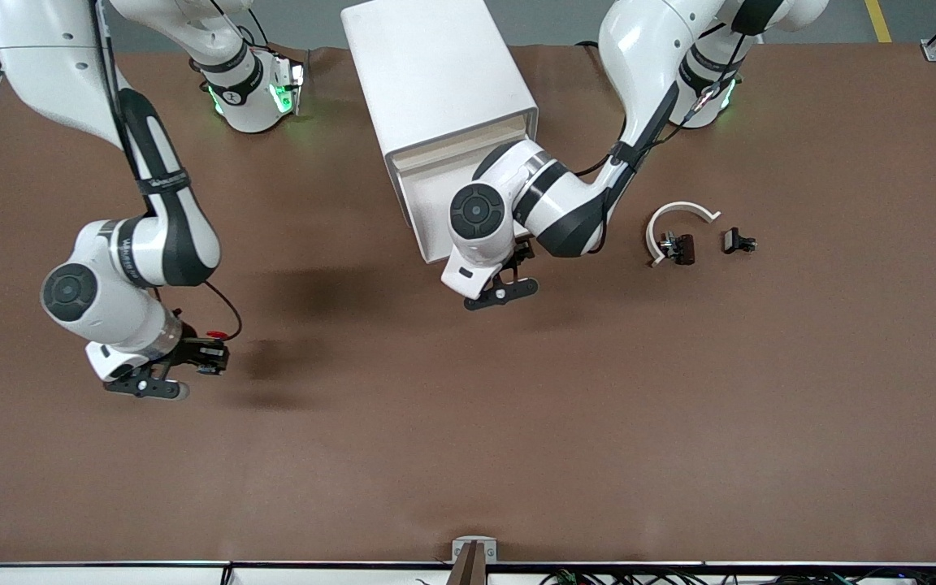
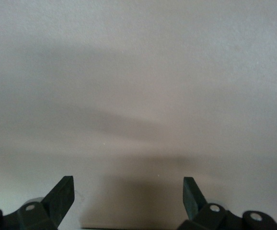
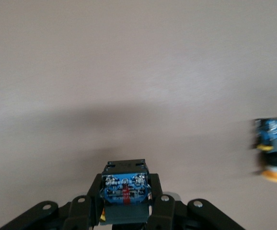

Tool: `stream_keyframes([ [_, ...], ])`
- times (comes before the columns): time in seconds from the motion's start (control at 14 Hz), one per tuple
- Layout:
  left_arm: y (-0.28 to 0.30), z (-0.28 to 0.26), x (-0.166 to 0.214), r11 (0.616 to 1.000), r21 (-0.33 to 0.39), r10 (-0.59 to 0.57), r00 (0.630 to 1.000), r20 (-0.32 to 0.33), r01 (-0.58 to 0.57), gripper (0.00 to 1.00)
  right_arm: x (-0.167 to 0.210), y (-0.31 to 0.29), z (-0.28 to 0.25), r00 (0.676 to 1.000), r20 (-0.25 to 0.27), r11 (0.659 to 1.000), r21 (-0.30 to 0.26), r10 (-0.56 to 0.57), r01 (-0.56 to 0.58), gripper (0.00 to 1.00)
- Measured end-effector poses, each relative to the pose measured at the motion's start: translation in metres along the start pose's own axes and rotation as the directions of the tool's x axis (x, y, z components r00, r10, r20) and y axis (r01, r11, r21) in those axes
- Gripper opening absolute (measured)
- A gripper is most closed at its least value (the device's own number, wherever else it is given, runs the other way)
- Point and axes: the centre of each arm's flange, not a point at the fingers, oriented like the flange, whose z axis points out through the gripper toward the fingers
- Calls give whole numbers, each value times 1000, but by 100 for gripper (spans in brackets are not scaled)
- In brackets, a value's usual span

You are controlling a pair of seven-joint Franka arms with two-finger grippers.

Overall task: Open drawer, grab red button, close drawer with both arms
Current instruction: 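Carry the red button with the right gripper while the left gripper pushes the drawer, then set the red button beside the orange button while the left gripper closes the drawer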

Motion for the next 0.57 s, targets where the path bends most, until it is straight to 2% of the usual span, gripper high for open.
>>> stream_keyframes([
  [0.21,6,1,-14,1000,-8,-3,999,43,3,100,0,42,41,999,-40,1000,-11,-23,23,41],
  [0.36,7,0,-15,1000,-21,-14,998,68,16,100,-2,59,68,999,-40,999,-18,-36,35,41],
  [0.57,7,-1,-15,998,-49,-35,993,116,41,100,-2,68,80,999,-36,999,-21,-37,36,41],
])
